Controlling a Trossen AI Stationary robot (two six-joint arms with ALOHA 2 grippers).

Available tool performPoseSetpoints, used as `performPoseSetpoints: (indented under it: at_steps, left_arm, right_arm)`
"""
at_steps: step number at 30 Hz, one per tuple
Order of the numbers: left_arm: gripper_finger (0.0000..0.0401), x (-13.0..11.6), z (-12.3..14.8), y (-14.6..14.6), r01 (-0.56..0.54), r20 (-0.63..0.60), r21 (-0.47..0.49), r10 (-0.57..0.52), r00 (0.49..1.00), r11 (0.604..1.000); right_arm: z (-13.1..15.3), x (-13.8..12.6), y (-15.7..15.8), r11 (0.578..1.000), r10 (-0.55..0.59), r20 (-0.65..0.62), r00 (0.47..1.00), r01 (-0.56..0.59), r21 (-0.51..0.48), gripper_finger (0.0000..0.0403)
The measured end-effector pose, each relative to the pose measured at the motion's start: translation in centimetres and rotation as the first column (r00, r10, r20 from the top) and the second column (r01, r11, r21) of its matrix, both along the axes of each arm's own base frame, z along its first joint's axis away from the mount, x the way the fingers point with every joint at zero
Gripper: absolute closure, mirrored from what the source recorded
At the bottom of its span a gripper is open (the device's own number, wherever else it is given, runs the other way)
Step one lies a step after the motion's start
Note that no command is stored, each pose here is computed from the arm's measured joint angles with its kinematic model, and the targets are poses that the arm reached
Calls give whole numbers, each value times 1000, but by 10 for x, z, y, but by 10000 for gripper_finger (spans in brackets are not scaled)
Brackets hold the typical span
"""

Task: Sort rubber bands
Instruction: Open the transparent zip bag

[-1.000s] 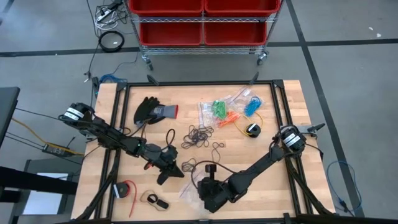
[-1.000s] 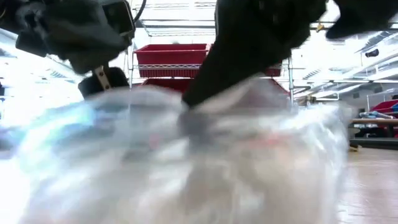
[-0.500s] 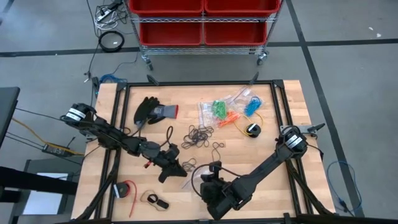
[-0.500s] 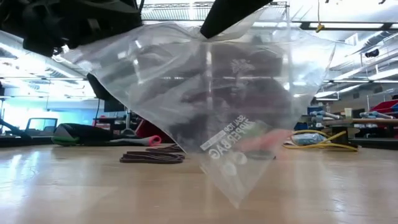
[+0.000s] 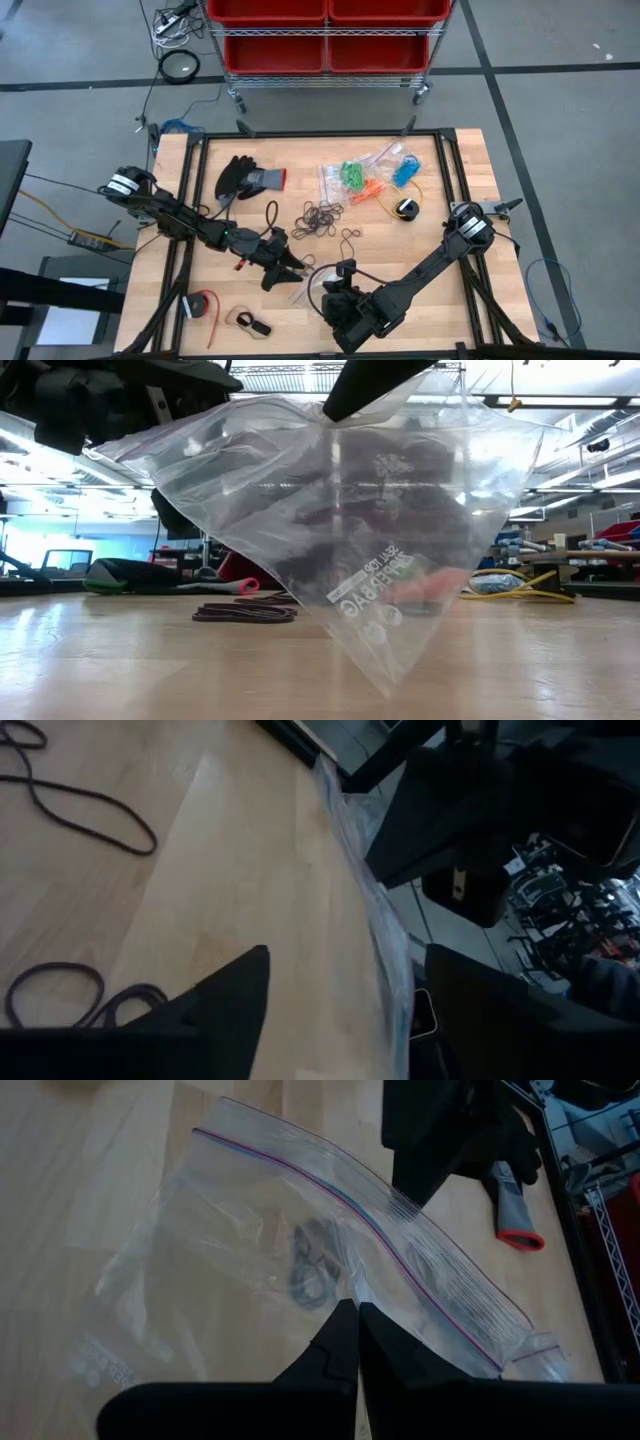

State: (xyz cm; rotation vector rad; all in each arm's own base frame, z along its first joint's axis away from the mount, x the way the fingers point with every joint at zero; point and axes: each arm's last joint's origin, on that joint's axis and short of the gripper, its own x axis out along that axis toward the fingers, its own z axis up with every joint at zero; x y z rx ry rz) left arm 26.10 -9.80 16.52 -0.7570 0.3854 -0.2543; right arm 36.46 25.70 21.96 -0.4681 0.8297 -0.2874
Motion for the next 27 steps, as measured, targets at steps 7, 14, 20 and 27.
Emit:
performPoseSetpoints:
  at_steps: [7, 14, 20, 27]
  left_arm:
    - [98, -1, -2, 0, 2, -25, 7, -2, 1000, 1000]
    - [98, -1, -2, -2, 39, -20, 14, -39, 999, 999]
    - [140, -3, 5, -9, 115, 65, 25, -116, 991, 993]
    - [281, -3, 6, -11, 122, 90, 66, -128, 988, 990]
  right_arm:
    - [1, 1, -1, 999, -19, 35, 999, 21, -38, 403]
    - [3, 7, -4, 998, -31, 77, 997, 34, -49, 403]
    - [4, 15, -16, 995, -73, 101, 992, 80, -68, 403]
    - [3, 18, -20, 997, -71, 72, 995, 72, -15, 403]
